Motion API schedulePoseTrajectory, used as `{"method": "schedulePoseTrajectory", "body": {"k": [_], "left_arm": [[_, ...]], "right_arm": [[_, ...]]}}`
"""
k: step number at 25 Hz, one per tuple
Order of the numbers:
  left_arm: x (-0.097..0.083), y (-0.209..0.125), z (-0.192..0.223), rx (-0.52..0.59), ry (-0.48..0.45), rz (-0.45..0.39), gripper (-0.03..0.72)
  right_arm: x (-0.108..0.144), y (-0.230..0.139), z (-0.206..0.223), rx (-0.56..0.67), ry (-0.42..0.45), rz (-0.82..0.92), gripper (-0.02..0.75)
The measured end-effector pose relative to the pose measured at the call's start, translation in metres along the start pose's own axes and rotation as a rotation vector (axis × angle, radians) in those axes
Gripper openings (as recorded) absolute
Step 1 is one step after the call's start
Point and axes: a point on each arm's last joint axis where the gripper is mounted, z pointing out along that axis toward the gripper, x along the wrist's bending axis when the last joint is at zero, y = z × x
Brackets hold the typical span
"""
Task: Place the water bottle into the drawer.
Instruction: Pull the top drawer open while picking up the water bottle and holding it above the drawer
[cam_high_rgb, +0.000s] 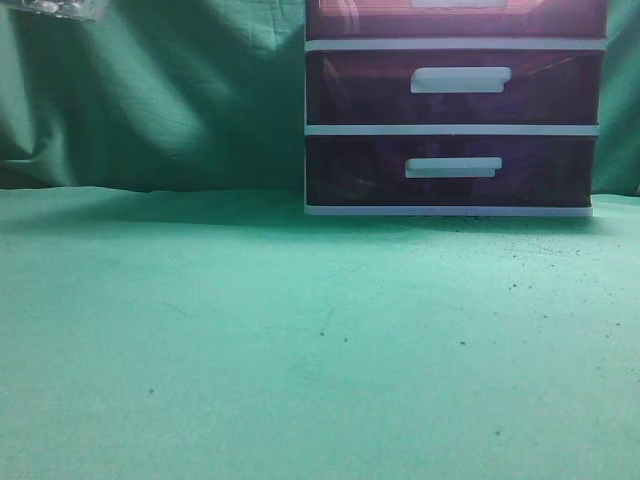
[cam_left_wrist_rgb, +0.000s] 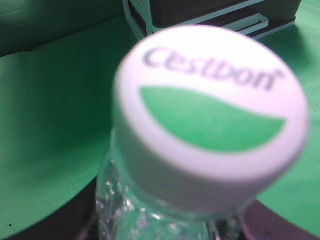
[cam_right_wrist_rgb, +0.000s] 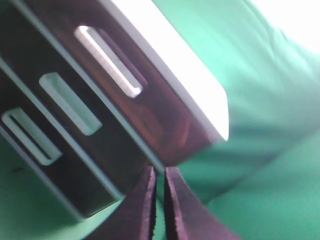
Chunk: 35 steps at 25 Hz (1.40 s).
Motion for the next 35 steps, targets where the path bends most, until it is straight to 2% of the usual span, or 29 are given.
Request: {"method": "schedulePoseTrajectory", "body": {"k": [2,4,5,10,13,14,24,33,35], "left_arm": [[0.000,0.000,0.000,0.000,0.000,0.000,0.315],[0.000,0.000,0.000,0.000,0.000,0.000,0.315],[0.000,0.000,0.000,0.000,0.000,0.000,0.315],[0.000,0.000,0.000,0.000,0.000,0.000,0.315],[0.000,0.000,0.000,0.000,0.000,0.000,0.315],[0.000,0.000,0.000,0.000,0.000,0.000,0.315],[0.001,-0.001,0.000,0.009,0.008,0.000,0.315],[0.001,-0.002,0.000,0.017,0.015,0.000,0.315],[0.002,-0.002,0.000,0.022,0.019,0.000,0.315]], "right_arm": [[0.003,0.006,0.025,-0.022,0.024,-0.184,0.050],[0.003,0.011,0.048,-0.055,0.014,-0.307,0.050],[0.004,0.012,0.060,-0.067,0.011,-0.353,0.111],[0.007,0.019,0.111,-0.106,0.001,-0.477,0.296],[0.010,0.024,0.134,-0.131,0.013,-0.543,0.288],[0.012,0.027,0.139,-0.143,0.017,-0.576,0.328],[0.039,0.015,0.187,-0.148,0.106,-0.689,0.314],[0.041,0.015,0.212,-0.162,0.093,-0.695,0.314],[0.041,0.016,0.212,-0.167,0.090,-0.695,0.213]]}}
